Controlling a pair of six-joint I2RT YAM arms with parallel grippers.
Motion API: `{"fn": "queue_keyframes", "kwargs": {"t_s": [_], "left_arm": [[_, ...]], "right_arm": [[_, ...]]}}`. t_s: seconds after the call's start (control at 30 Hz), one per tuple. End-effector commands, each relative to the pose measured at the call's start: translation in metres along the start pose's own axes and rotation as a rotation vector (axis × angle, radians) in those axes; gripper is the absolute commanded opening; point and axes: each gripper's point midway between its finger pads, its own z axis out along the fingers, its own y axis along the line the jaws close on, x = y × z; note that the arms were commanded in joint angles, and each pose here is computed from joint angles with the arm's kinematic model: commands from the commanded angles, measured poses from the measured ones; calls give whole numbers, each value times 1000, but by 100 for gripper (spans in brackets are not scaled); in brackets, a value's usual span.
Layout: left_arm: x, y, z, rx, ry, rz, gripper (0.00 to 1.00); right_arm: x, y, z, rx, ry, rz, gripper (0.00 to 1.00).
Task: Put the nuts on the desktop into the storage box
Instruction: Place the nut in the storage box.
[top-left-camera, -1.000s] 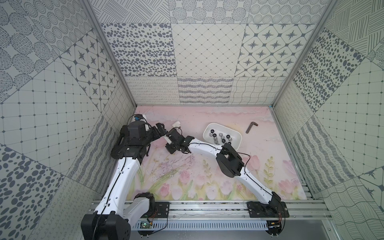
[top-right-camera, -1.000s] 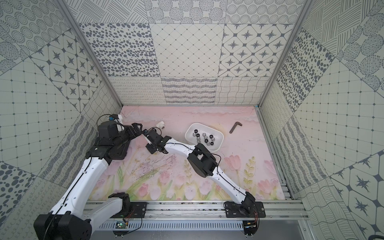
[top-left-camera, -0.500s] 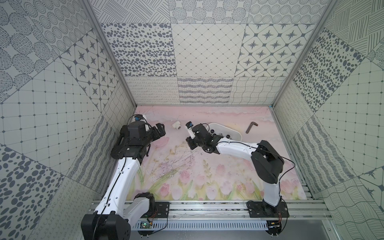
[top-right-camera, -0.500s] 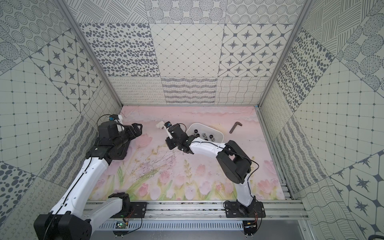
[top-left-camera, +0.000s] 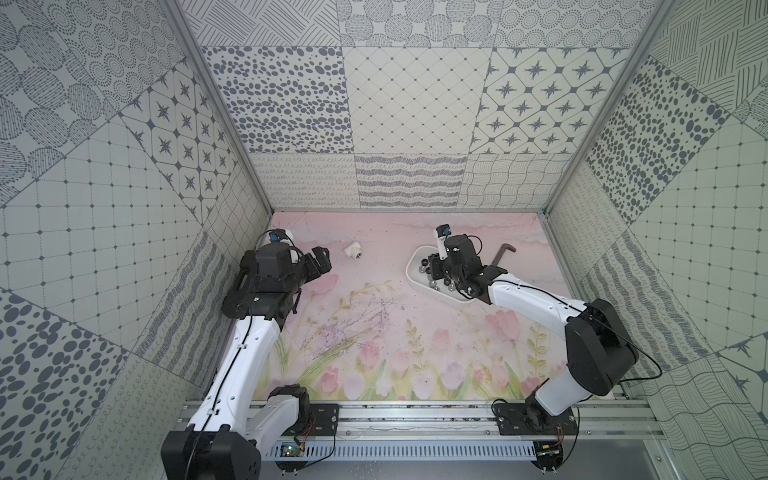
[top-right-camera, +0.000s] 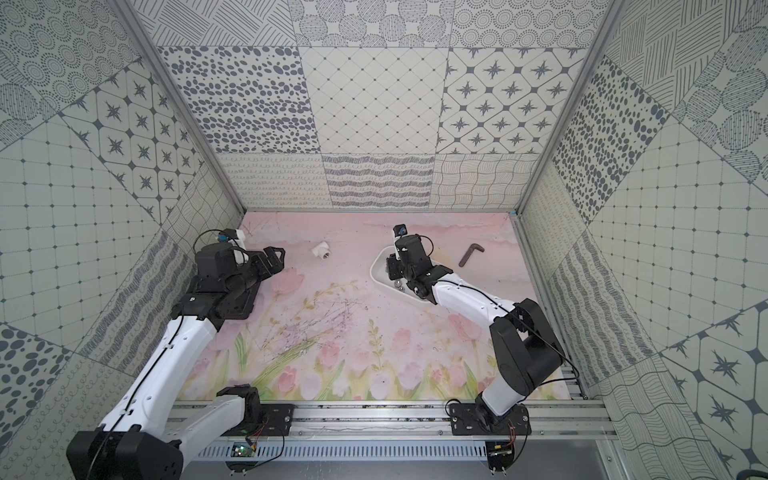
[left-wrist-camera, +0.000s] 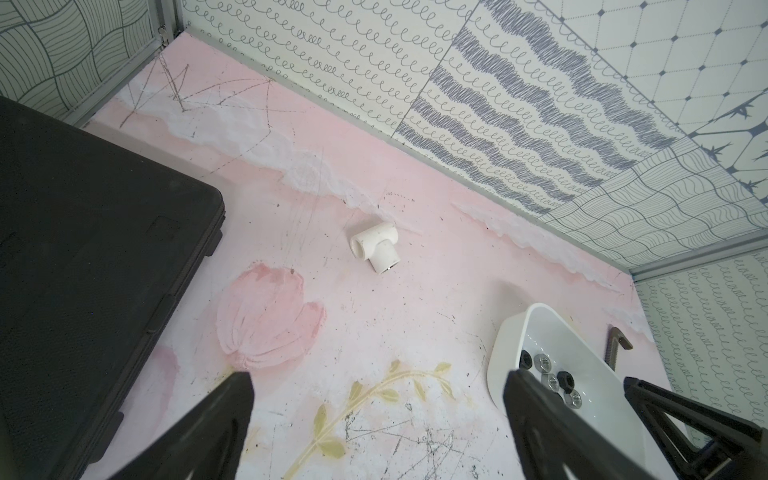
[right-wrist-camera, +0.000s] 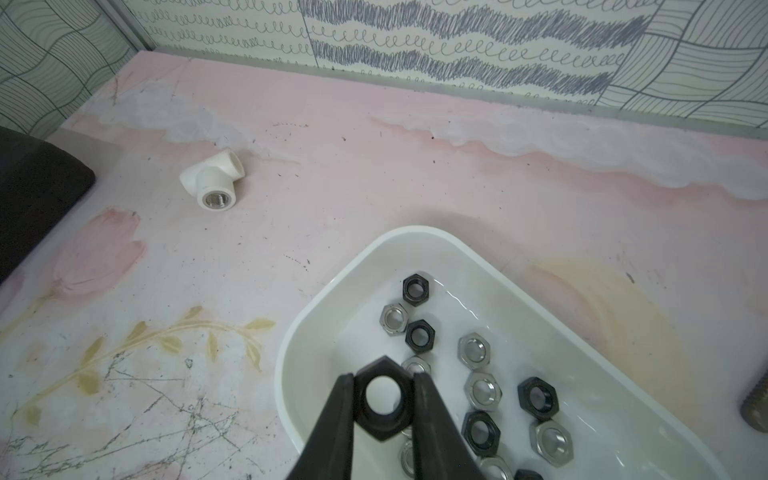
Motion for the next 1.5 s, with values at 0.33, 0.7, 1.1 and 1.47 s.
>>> {"fn": "queue_keyframes", "kwargs": {"t_s": [0.33, 0.7, 1.1, 1.47], "left_arm": [[-10, -5, -2, 16, -35, 13, 99], [-10, -5, -1, 11, -31, 15, 99], [-8, -3, 0, 4, -26, 16, 99], [-7, -1, 0, -1, -25, 14, 99]], "right_arm": [[14, -14, 48, 86, 90, -56, 22], [31, -32, 92, 146, 148, -71, 22], [47, -48, 116, 202, 189, -81, 29], [28, -45, 98, 189, 123, -81, 45]]}}
